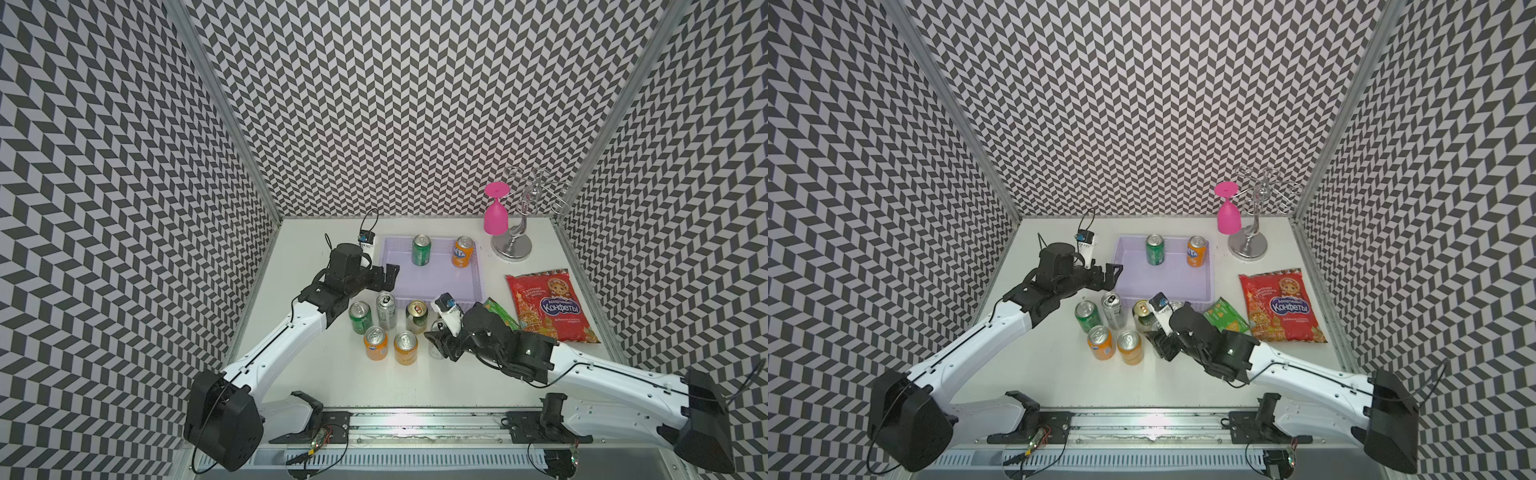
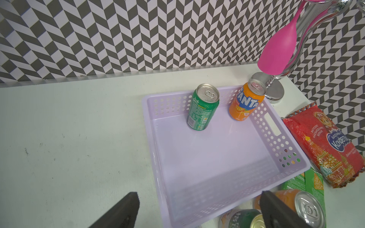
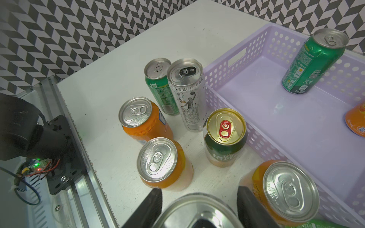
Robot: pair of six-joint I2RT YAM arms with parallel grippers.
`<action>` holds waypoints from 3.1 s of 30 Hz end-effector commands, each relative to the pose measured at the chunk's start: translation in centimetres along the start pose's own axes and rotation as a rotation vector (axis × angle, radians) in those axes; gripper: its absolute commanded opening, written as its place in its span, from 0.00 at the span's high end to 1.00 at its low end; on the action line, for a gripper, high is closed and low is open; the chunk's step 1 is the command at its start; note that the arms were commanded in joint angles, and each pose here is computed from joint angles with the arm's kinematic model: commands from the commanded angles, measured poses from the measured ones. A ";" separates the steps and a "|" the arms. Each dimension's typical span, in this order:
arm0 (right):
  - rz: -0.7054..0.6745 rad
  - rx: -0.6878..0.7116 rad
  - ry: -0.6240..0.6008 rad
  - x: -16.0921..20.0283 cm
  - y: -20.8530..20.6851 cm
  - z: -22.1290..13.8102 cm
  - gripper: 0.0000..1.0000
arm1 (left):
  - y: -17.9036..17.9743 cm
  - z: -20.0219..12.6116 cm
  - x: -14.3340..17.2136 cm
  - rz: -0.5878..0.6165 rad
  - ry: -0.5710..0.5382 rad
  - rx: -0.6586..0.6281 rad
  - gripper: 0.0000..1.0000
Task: Take out the drinks from the basket
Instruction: Place the drink at the center of the board, then pick up the drink from the basket.
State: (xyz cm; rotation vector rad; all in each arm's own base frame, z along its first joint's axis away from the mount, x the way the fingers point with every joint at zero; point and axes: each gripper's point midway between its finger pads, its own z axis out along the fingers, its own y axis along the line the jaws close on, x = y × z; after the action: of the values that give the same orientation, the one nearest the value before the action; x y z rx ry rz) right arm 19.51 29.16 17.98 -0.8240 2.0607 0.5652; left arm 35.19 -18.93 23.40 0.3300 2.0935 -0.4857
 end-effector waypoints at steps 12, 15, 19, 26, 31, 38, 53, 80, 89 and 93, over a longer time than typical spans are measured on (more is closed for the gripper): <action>0.035 -0.028 -0.155 -2.3 0.7 1.4 0.55 | 0.2 -0.3 -1.3 0.015 -0.038 -0.008 0.01; 0.033 -0.024 -0.153 -1.9 0.6 1.7 0.55 | 0.1 -0.3 -1.3 0.015 -0.037 -0.008 0.01; 0.037 -0.026 -0.156 -1.6 0.6 1.9 0.55 | 0.1 -0.3 -1.3 0.014 -0.038 -0.007 0.01; 0.033 -0.019 -0.136 -1.0 0.5 2.3 0.46 | 0.1 -0.3 -1.4 0.014 -0.039 -0.006 0.01; 0.027 -0.017 -0.132 -0.9 0.4 2.2 0.39 | 0.1 -0.4 -1.5 0.018 -0.043 -0.010 0.01; 0.021 -0.010 -0.125 -0.8 0.3 2.3 0.31 | 0.0 -0.4 -1.5 0.016 -0.043 -0.004 0.01; 0.031 0.028 -0.232 -5.7 -0.4 -1.7 0.10 | -0.4 -0.5 -1.9 0.017 -0.051 0.017 0.01; 0.336 0.430 -0.272 -5.4 -20.2 -6.7 0.00 | -2.7 10.9 -3.9 0.114 0.061 0.043 0.01; 0.364 0.440 -0.277 -4.2 -21.0 -6.7 0.00 | -3.5 17.8 -3.4 0.158 0.153 0.001 0.01; 0.365 0.440 -0.287 -4.3 -21.0 -7.0 0.01 | -2.6 19.8 -3.1 0.154 0.170 -0.054 0.01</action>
State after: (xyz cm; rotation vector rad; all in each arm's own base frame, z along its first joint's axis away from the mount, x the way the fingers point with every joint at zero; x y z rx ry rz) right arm 32.71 11.88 21.62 -0.1196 2.0413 0.3420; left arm 49.73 -30.83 17.29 0.5207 2.1986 -0.3880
